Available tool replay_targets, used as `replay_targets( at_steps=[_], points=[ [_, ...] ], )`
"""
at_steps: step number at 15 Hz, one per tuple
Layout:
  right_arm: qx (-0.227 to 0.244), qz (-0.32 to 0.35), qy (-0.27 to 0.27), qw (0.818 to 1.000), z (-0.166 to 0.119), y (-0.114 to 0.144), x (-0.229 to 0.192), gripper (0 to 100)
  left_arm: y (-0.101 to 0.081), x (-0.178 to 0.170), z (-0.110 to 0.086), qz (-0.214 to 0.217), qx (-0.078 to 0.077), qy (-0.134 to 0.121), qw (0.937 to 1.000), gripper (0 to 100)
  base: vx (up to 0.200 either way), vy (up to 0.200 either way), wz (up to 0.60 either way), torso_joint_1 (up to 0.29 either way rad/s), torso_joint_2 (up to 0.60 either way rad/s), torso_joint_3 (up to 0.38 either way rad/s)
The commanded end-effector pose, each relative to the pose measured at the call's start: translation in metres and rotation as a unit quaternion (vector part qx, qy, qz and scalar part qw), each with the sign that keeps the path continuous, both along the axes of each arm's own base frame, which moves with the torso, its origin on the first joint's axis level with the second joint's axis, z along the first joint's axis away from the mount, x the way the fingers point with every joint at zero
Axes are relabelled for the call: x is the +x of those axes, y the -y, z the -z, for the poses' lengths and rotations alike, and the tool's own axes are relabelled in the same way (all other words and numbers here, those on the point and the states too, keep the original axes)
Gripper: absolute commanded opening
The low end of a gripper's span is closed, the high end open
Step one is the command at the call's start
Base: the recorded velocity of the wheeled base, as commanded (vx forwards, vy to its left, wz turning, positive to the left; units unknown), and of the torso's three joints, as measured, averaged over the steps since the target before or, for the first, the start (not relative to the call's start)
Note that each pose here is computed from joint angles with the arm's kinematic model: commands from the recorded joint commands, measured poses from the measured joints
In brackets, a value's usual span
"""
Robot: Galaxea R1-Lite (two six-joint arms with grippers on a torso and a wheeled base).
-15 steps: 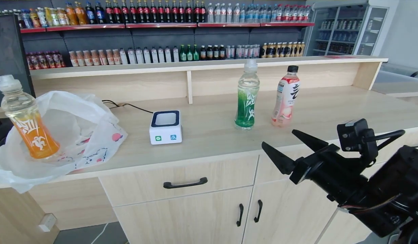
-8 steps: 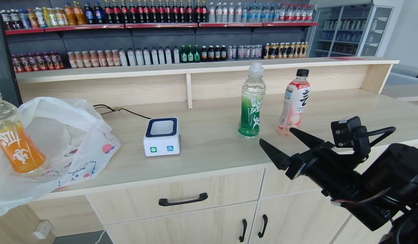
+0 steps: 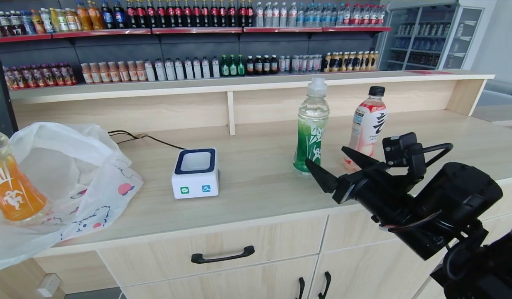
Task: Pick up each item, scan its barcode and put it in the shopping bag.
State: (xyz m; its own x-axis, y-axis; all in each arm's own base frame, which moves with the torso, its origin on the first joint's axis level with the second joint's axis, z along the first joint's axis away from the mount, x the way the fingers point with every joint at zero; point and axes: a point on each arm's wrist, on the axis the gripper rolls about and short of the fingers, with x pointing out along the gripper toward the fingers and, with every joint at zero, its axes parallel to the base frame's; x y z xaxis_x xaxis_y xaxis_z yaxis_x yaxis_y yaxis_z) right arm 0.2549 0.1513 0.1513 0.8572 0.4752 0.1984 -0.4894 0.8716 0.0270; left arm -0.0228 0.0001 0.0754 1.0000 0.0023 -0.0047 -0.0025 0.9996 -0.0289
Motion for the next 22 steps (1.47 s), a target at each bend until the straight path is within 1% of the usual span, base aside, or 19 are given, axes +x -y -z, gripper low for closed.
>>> replay_targets(
  at_steps=[1,3,4,7,10,12,16,18,22],
  points=[
    [-0.002,0.015,-0.001,1.000,0.007,0.000,0.019,100,0.000,0.000,0.000,0.000,0.000,0.000,1.0000,100,0.000,0.000,0.00,0.000,0.00,0.000],
    [-0.014,0.030,0.002,0.999,0.013,0.003,0.035,100,0.000,0.000,0.000,0.000,0.000,0.000,1.0000,100,0.000,0.000,0.00,0.000,0.00,0.000],
    [-0.017,0.027,0.002,0.999,0.016,0.002,0.040,100,0.000,0.000,0.000,0.000,0.000,0.000,1.0000,100,0.000,0.000,0.00,0.000,0.00,0.000],
    [-0.015,0.026,0.007,1.000,0.020,-0.004,0.052,100,0.000,0.000,0.000,0.000,-0.001,0.000,1.0000,100,0.000,0.000,0.00,0.000,0.00,0.000],
    [-0.008,0.031,0.024,0.999,0.018,-0.010,0.067,100,0.000,0.000,0.000,0.000,-0.001,0.000,1.0000,100,0.000,0.000,0.00,0.000,0.00,0.000],
    [-0.007,0.033,0.020,0.999,0.028,-0.016,0.079,100,0.000,0.000,0.000,0.000,0.000,0.000,1.0000,100,0.000,0.000,0.00,0.000,0.00,0.000],
    [-0.002,0.040,0.029,0.999,0.027,-0.020,0.087,100,0.000,0.000,0.000,0.000,0.000,0.000,1.0000,100,0.000,0.000,0.00,0.000,0.00,0.000],
    [0.011,0.060,0.042,0.997,0.023,-0.024,0.096,100,0.000,0.000,0.000,0.000,-0.001,0.000,1.0000,100,0.000,0.000,0.00,0.000,0.00,0.000],
    [0.014,0.062,0.047,0.997,0.024,-0.026,0.101,100,0.000,0.000,0.000,0.000,0.000,0.000,1.0000,100,0.000,0.000,0.00,0.000,0.00,0.000]
  ],
)
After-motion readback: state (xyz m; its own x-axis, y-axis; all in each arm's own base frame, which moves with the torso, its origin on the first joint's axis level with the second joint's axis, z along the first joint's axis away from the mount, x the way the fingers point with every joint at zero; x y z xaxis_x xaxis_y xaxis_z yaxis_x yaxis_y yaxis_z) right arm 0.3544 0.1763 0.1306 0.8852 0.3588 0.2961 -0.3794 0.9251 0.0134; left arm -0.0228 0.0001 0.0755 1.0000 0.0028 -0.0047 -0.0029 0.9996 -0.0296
